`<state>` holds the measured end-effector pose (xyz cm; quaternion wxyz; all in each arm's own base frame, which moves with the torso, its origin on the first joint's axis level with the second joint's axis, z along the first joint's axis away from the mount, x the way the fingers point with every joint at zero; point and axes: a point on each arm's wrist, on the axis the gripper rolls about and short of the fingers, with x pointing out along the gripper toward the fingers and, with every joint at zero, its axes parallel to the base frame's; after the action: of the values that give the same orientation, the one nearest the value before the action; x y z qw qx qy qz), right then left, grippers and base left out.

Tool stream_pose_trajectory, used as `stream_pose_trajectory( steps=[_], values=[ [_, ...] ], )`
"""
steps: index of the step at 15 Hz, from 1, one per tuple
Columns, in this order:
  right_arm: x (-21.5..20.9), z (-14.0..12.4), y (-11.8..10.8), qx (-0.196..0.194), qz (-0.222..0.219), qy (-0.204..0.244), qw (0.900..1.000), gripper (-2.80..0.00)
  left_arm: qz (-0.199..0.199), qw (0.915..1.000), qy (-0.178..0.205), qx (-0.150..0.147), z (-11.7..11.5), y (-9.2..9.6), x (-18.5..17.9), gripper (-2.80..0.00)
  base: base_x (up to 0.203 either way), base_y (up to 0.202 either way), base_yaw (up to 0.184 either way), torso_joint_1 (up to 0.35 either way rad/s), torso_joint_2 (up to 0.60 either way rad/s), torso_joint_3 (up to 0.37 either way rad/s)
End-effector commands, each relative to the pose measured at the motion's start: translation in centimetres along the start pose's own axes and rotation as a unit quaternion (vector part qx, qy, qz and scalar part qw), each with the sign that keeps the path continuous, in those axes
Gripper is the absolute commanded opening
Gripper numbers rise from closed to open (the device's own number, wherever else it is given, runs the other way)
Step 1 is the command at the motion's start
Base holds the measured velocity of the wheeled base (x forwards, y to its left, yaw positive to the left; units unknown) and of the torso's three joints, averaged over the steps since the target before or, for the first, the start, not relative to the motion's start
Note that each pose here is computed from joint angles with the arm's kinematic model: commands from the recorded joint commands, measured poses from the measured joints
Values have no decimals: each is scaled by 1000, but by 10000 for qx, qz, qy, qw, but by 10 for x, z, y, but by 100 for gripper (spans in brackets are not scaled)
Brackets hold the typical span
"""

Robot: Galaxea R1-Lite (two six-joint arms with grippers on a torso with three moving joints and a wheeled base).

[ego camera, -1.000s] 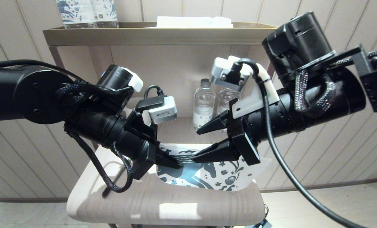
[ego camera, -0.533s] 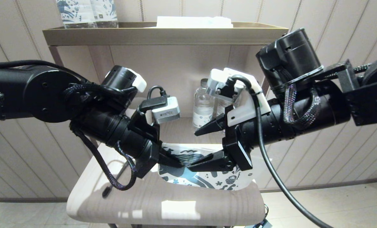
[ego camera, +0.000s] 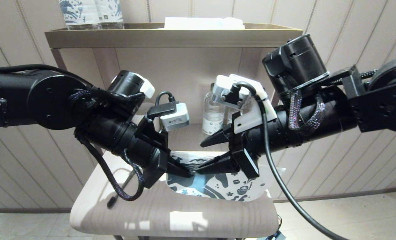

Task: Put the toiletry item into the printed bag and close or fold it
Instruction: Open the storage bag

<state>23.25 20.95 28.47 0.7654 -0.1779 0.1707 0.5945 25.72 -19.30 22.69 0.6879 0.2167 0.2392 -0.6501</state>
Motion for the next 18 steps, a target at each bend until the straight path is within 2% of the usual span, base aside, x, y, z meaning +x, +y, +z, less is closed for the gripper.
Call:
stream_pose_trajectory(
  steps=[1, 7, 12, 18],
  values=[
    [2, 0, -1, -2, 44, -1, 10000, -280, -20, 10000, -8, 16, 0, -1, -1, -280, 0, 0, 0, 0, 0, 0],
    [6, -5, -1, 66, 230, 34, 9997, -280, -35, 10000, 14, -13, -2, -1, 0, -280, 0, 0, 0, 0, 0, 0],
    [3, -3, -4, 68, 167, -17, 9998, -280, -45, 10000, 19, -29, -2, -2, -1, -280, 0, 0, 0, 0, 0, 0],
    [-10, -14, -5, 191, 31, 64, 9998, -280, -41, 10000, 14, -24, -2, -3, -1, -280, 0, 0, 0, 0, 0, 0]
  ],
)
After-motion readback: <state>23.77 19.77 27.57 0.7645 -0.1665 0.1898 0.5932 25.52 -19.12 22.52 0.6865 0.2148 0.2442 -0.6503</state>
